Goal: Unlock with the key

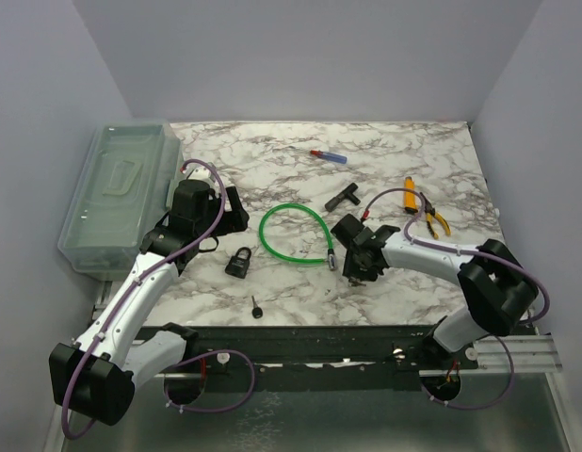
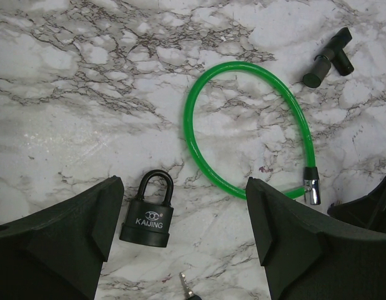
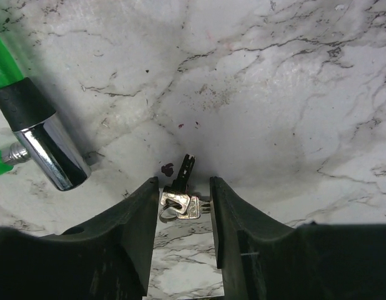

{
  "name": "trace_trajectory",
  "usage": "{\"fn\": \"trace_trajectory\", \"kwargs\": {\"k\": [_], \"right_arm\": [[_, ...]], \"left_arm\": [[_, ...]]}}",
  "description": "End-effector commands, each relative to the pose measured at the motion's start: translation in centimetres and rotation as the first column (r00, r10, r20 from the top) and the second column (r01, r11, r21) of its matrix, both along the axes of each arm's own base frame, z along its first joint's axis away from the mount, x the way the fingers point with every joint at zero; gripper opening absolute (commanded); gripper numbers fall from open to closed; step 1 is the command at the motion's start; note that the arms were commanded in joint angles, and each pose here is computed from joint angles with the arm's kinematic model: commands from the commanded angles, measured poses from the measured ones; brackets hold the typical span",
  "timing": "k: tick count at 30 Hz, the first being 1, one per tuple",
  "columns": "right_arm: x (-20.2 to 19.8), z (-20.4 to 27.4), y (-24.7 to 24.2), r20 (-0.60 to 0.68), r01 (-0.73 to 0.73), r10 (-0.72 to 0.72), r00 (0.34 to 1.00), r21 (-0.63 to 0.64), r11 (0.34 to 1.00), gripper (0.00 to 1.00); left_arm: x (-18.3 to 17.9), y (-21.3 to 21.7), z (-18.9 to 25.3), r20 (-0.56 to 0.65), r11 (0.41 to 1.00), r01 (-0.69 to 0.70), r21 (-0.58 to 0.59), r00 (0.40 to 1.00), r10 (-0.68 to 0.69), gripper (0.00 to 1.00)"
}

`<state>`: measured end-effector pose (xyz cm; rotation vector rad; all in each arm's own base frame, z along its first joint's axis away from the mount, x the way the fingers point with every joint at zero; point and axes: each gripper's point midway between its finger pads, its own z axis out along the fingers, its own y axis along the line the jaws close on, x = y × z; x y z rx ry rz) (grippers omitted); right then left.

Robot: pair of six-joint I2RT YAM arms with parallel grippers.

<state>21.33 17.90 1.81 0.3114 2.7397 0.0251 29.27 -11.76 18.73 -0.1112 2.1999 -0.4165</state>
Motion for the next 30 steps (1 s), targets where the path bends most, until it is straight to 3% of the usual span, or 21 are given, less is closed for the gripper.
{"fn": "trace_trajectory", "kwargs": {"k": [1, 6, 16, 30], "right_arm": [[-0.5, -0.4, 0.1, -0.048, -0.029, 0.027, 0.998, -0.051, 0.998, 0.43], [-0.5, -1.3, 0.7, -0.062, -0.05, 0.047, 0.997, -0.049, 0.998, 0.33], [0.4, -0.9, 1.5, -0.029, -0.062, 0.06, 0.998, -0.046, 0.997, 0.01], [1.3, 1.1, 2.2, 0.068, -0.089, 0.088, 0.994, 0.011, 0.996, 0.0]], "left_arm": [[0.1, -0.5, 1.7, 0.041, 1.0, 0.021, -0.018, 0.999, -0.02, 0.86], [0.1, -0.4, 1.8, 0.045, 1.0, 0.019, -0.018, 0.999, -0.018, 0.86], [0.2, -0.5, 1.7, 0.038, 1.0, 0.02, -0.018, 0.999, -0.02, 0.86], [0.3, -0.5, 1.2, 0.026, 1.0, 0.017, -0.011, 1.0, -0.017, 0.86]]}}
